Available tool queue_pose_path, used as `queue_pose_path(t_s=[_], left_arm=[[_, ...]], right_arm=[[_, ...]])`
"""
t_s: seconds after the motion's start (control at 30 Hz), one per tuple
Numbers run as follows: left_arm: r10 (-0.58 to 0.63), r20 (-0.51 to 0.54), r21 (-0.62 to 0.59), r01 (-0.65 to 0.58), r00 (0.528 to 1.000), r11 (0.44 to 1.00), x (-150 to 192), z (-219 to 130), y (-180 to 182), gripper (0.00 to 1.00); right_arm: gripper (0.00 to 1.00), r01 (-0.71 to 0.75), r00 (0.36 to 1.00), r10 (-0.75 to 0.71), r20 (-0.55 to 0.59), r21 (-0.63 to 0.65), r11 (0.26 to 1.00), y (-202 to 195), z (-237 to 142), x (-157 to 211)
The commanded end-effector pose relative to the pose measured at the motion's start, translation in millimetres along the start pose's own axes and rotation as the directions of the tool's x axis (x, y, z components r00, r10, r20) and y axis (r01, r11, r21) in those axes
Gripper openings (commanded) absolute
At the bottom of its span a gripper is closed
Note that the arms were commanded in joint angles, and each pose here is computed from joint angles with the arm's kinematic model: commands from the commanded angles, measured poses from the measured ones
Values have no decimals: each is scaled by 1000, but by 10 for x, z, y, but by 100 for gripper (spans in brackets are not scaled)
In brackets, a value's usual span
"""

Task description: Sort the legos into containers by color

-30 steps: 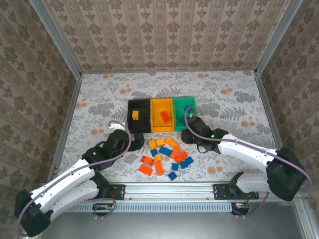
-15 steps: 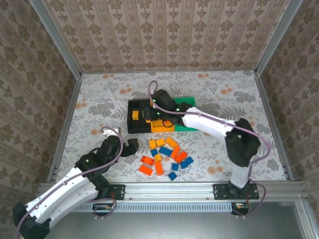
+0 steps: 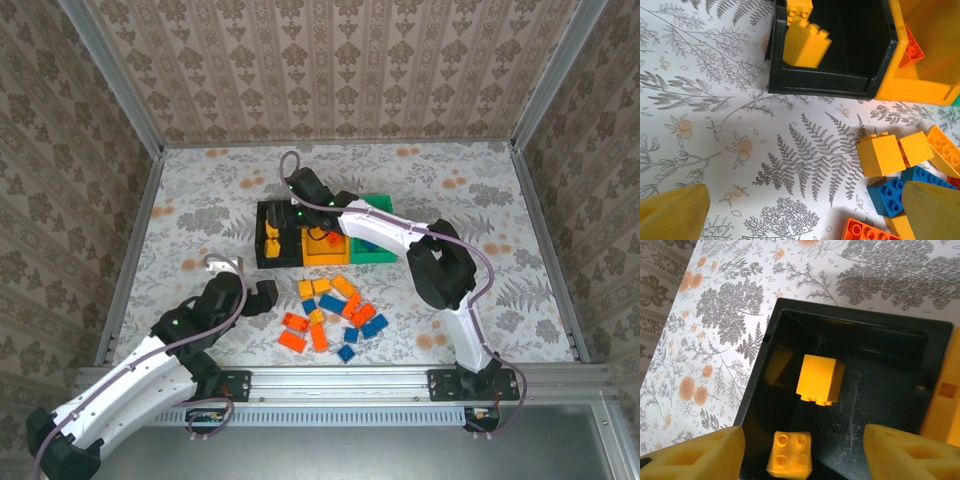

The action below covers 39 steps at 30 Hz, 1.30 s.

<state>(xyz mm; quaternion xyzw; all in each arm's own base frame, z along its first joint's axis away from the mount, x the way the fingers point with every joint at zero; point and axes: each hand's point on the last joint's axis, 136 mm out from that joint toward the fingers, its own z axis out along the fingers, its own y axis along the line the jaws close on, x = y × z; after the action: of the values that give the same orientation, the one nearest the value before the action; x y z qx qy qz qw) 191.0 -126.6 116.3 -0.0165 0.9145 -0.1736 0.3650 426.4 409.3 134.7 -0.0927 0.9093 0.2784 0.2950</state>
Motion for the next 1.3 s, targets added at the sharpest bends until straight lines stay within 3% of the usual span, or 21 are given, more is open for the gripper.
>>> queue_pose_path(t_s=[0.0, 0.3, 0.53, 0.83, 1.2, 1.27], left_arm=[[50, -39, 55, -48, 998, 997, 51, 73, -127, 100], [208, -291, 135, -175, 934, 975, 546, 370, -464, 100], [279, -251, 109, -259, 927, 960, 441, 604, -660, 91], [282, -247, 45, -280, 927, 959, 290, 967, -695, 90], [242, -289, -52, -267, 926, 962, 358, 1072, -471, 63], [238, -299, -59, -267, 924, 962, 380, 1051, -428, 66]], right_arm=[[66, 17, 997, -14, 80, -35, 999, 146, -464, -180], [68, 1, 996, -4, 86, 41, 999, -320, -994, 315], [68, -29, 994, 22, 103, 64, 998, -547, -1268, 522], [69, -36, 990, 23, 139, 92, 995, -705, -1522, 572], [69, -40, 981, 25, 192, 77, 996, -721, -1758, 519], [70, -40, 980, 26, 197, 69, 997, -713, -1766, 515]])
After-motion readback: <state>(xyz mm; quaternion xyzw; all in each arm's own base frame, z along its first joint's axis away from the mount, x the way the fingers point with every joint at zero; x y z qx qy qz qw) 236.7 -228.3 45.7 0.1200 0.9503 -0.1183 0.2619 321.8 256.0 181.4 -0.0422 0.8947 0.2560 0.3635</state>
